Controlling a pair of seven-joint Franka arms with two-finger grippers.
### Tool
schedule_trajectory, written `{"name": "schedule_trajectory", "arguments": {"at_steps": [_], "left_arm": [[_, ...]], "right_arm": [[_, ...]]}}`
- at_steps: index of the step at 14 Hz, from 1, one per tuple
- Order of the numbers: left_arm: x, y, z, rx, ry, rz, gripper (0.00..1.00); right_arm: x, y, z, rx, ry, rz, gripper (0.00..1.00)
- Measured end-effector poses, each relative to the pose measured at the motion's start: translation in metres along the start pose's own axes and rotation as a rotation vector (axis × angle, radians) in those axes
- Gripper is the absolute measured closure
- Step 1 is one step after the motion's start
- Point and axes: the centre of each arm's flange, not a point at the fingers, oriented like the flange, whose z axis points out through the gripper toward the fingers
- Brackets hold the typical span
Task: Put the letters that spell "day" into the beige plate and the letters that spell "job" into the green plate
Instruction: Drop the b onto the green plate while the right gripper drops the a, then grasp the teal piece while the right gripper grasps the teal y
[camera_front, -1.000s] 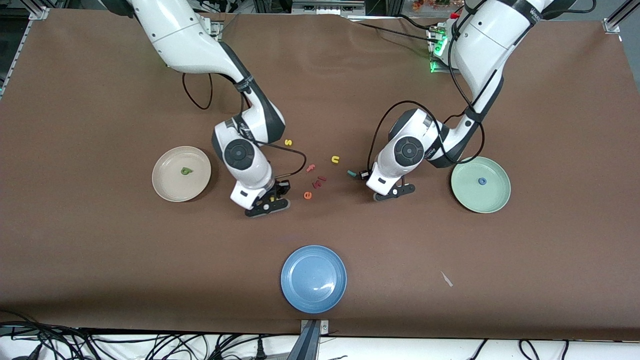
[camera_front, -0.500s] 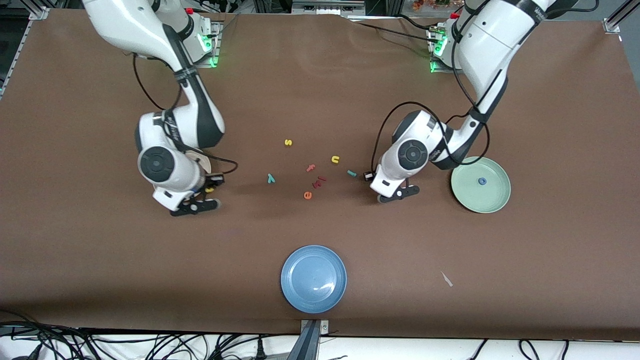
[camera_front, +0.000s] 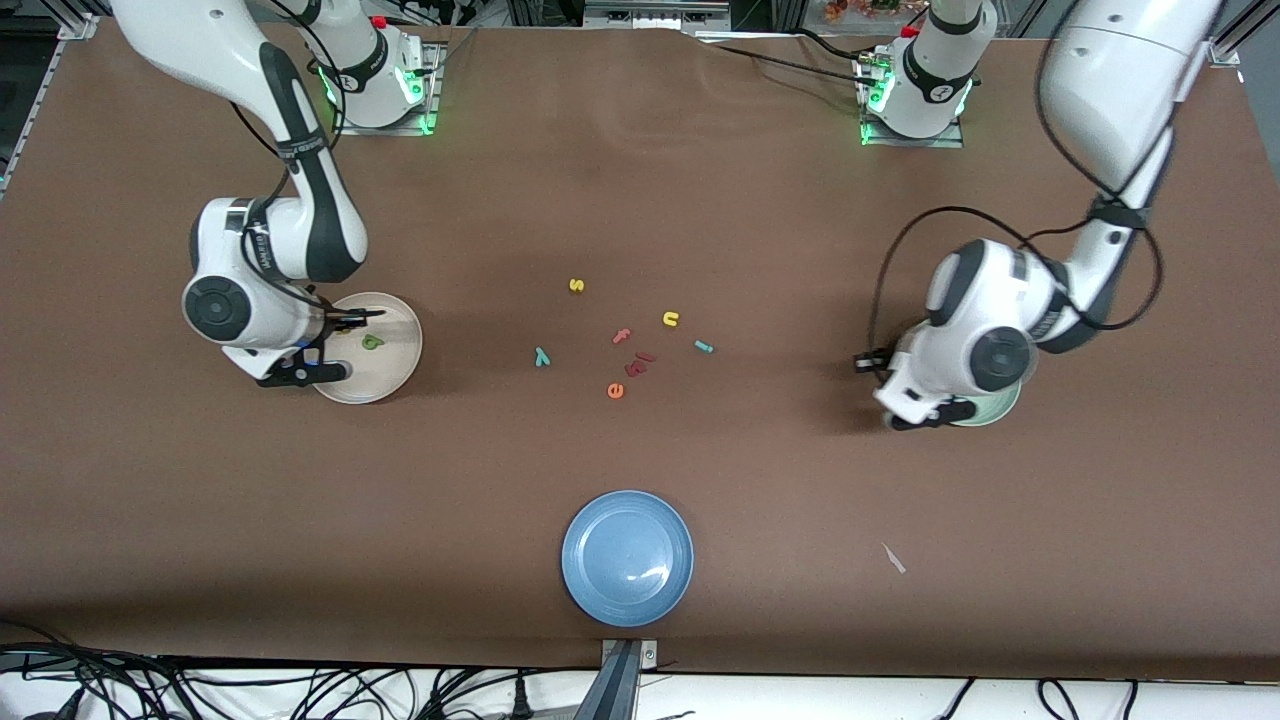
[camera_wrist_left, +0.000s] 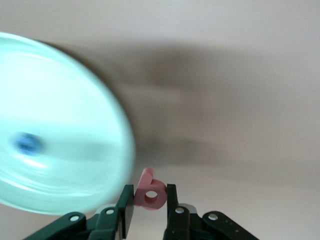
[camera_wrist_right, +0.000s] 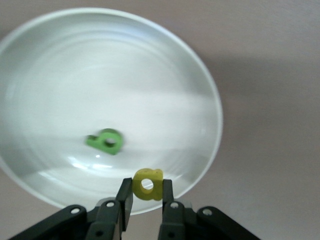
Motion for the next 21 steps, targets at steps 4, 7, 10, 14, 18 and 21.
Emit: {"name": "schedule_trajectory", "arguments": {"at_steps": [4, 7, 10, 14, 18, 21], "left_arm": [[0.013, -0.077, 0.017, 0.018, -0.032, 0.073, 0.72], [0.015, -0.082, 0.039, 0.025, -0.066, 0.088, 0.61], [0.016, -0.075, 0.037, 0.023, -0.060, 0.099, 0.33], [0.003, -0.018, -0.003, -0.041, -0.016, 0.086, 0.00], [-0.043, 0.103, -0.025, -0.082, 0.021, -0.045, 0.00], [-0.080, 0.197, -0.011, -0.121, 0.083, -0.157, 0.00]], "right_arm": [[0.009, 0.003, 0.030, -0.028, 0.004, 0.003, 0.67], [0.013, -0.001, 0.021, -0.026, 0.026, -0.001, 0.37], [0.021, -0.022, -0.012, -0.006, 0.042, -0.021, 0.08], [0.031, -0.103, -0.062, 0.021, 0.109, -0.146, 0.07], [0.024, -0.193, -0.071, 0.100, 0.190, -0.190, 0.14], [0.021, -0.242, -0.061, 0.160, 0.244, -0.101, 0.24]]}}
